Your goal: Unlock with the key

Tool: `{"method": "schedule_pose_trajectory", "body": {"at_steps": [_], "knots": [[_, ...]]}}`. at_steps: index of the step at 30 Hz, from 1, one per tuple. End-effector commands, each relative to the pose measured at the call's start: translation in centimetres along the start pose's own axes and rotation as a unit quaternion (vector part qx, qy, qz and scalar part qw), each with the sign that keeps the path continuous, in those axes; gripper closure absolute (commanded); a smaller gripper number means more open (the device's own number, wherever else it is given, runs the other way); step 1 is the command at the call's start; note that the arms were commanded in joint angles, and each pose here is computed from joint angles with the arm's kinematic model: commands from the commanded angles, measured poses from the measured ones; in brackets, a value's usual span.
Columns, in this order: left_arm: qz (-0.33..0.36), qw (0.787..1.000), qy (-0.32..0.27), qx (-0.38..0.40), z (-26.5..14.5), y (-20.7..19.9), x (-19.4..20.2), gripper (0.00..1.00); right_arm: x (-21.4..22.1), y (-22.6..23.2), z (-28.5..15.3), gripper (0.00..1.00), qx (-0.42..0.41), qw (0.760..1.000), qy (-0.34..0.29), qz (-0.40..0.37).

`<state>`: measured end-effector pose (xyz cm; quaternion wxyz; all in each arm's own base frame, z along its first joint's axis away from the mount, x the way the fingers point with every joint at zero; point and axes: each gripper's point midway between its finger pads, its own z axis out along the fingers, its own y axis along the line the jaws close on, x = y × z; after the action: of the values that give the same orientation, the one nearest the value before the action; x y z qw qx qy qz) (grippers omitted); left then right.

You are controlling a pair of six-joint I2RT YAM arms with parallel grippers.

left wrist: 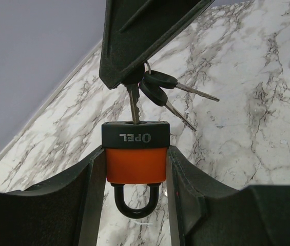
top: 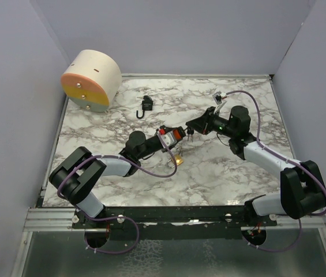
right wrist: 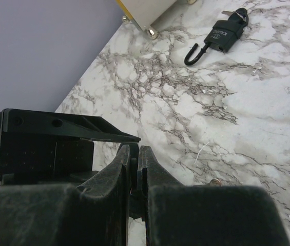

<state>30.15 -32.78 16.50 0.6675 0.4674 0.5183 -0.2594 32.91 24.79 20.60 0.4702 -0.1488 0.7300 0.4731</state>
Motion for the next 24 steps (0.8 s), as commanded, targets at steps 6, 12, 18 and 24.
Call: {"method": "schedule_pose_trajectory", "body": {"at_steps": [6,12,18,24], "knots": [[0.026,0.998,-0.060,-0.008,1.2,1.1,-3.4,1.00,-1.3,1.9,0.2,0.99,-0.024,0.999,-0.010,-0.018],[0.023,0.998,-0.061,-0.010,1.6,1.2,-3.5,1.00,-1.4,1.9,0.1,0.99,-0.020,1.000,-0.012,-0.017],[0.021,0.997,-0.071,-0.030,1.9,1.9,-4.4,1.00,-0.9,1.4,0.3,0.99,-0.010,1.000,-0.007,-0.013],[0.031,0.993,-0.098,-0.062,1.8,3.1,-6.5,1.00,-0.6,1.1,0.5,0.99,0.000,1.000,-0.002,-0.005]]}}
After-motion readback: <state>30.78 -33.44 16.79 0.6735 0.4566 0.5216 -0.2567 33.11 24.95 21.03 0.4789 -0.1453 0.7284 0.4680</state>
